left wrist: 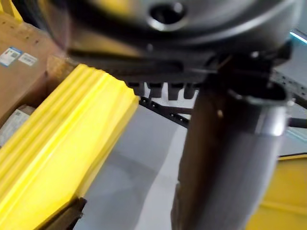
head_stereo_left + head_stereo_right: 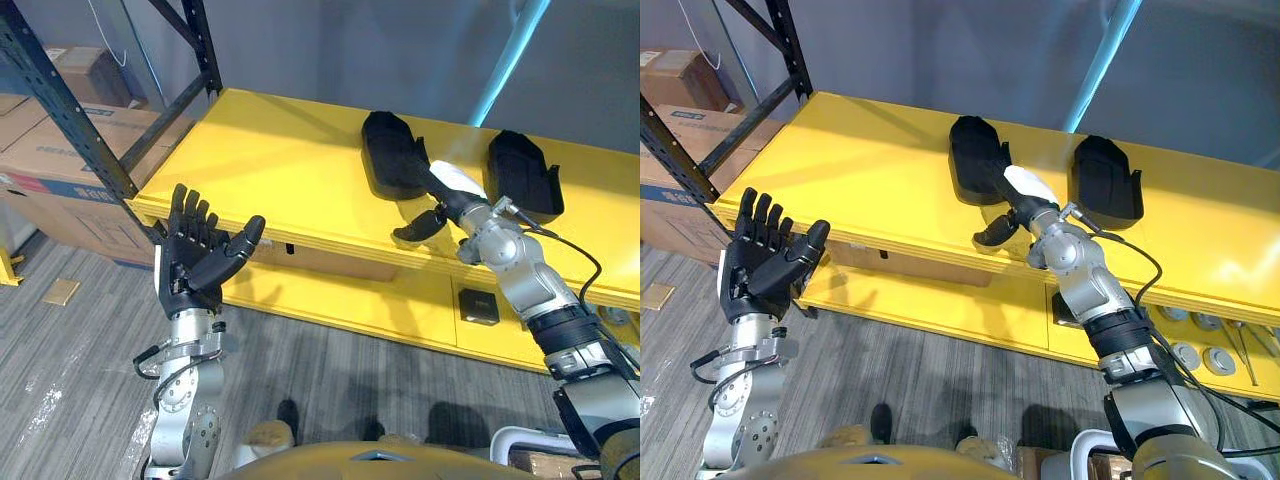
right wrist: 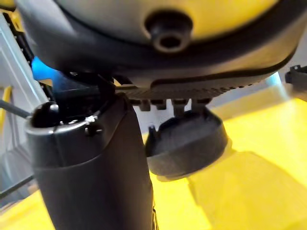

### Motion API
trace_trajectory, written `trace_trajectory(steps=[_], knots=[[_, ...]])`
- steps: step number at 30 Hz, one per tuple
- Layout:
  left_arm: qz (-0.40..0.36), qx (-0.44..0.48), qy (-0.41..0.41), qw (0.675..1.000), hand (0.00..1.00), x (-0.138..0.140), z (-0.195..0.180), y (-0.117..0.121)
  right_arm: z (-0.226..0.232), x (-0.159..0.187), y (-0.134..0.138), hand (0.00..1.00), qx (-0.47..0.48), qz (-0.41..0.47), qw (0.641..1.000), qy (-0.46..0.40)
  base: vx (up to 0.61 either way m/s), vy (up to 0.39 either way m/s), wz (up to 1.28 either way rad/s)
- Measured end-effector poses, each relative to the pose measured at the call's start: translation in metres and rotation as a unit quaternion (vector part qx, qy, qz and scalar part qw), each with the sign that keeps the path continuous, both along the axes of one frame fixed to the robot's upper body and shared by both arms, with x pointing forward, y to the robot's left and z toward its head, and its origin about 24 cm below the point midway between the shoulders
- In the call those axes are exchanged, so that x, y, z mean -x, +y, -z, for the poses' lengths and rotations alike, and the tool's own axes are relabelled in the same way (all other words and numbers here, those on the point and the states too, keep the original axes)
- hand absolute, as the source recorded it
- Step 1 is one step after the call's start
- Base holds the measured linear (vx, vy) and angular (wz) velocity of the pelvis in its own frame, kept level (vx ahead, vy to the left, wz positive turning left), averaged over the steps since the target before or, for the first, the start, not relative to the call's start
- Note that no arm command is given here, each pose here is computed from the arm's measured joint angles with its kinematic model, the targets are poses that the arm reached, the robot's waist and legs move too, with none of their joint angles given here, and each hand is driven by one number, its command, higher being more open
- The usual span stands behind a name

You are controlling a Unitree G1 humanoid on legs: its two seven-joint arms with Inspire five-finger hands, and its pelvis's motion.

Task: Walk over and take three plastic housings, then place them on the shelf

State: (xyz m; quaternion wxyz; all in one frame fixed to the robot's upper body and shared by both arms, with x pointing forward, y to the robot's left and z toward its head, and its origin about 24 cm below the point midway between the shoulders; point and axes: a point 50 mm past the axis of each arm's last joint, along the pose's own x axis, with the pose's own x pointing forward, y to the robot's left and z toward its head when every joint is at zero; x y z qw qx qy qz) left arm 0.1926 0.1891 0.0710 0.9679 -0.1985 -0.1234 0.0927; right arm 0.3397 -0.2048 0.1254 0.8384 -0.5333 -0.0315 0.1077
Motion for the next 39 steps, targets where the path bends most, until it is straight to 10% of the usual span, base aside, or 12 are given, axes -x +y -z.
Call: trace_trajectory(steps=[16, 17, 39], knots=[[0.003, 0.002, 0.020, 1.000, 1.00, -0.004, 0.010, -0.001, 0.005, -0.018, 0.006, 1.00, -0.067, 0.057, 0.996, 0.035, 0.00, 0.009, 0.01], [0.002, 0.002, 0.020, 1.000, 1.00, -0.004, 0.010, -0.001, 0.006, -0.018, 0.005, 0.00, -0.066, 0.058, 0.995, 0.040, 0.00, 0.000, 0.00], [-0.017, 0.016, 0.022, 0.999, 1.00, -0.005, 0.010, -0.002, -0.006, -0.025, 0.025, 0.00, -0.012, 0.006, 1.000, -0.002, 0.00, 0.000, 0.01]])
